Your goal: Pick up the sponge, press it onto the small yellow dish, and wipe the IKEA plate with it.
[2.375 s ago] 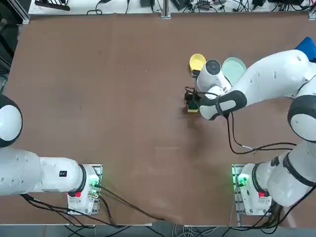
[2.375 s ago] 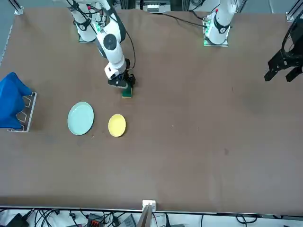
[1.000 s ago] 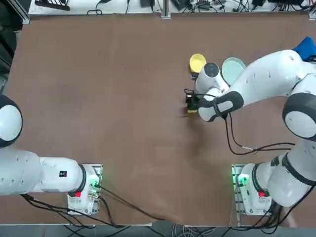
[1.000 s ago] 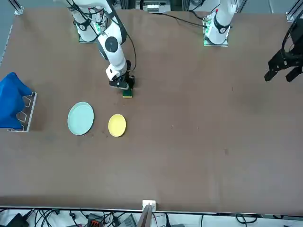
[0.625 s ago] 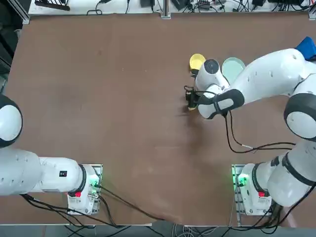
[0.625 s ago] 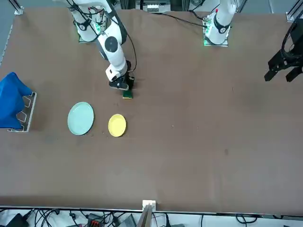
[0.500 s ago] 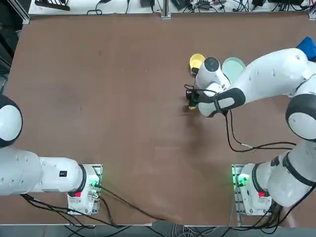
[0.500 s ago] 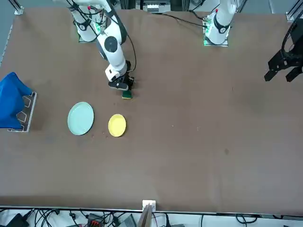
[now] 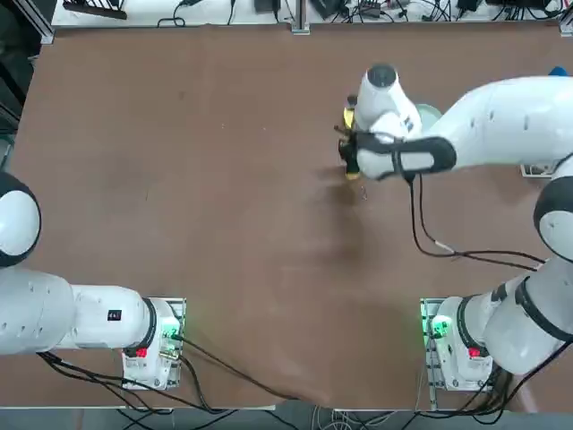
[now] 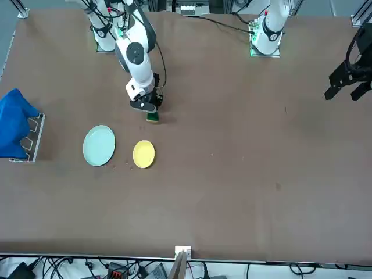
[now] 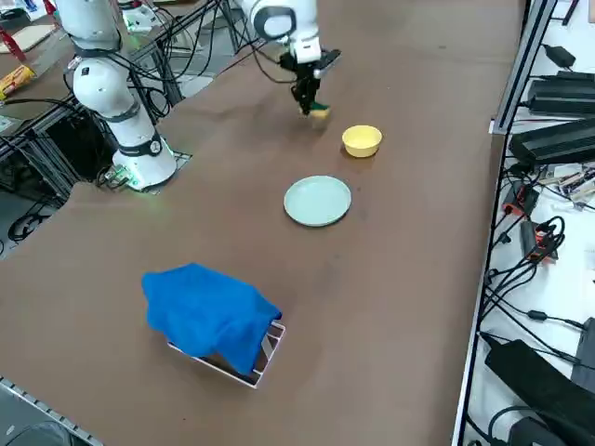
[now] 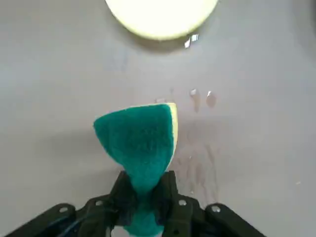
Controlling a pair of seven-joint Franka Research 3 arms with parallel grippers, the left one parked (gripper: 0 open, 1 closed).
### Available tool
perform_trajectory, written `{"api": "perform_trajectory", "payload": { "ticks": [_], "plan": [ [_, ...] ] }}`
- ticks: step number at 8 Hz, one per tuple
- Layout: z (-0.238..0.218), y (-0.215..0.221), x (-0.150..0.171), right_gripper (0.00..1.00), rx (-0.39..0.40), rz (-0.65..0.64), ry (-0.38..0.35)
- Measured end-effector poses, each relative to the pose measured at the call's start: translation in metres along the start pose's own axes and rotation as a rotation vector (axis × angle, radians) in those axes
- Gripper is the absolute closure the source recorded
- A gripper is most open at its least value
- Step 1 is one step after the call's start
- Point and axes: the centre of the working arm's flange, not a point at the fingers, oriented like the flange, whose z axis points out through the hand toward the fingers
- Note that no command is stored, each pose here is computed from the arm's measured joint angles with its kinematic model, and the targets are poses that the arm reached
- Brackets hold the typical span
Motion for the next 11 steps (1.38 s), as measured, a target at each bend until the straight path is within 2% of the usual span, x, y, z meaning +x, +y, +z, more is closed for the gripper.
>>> {"api": "perform_trajectory", "payload": {
  "ticks": [3, 6, 8, 11],
  "plan": [
    [-0.052, 0.021, 0.088, 0.78, -0.033, -0.051, -0.046],
    [-0.036, 0.032, 0.161, 0.78, -0.031, -0.077, -0.138],
    [-0.008, 0.032, 0.189, 0.78, -0.002, -0.093, -0.189],
    [0.035, 0.022, 0.197, 0.78, -0.006, -0.113, -0.234]
  ]
}}
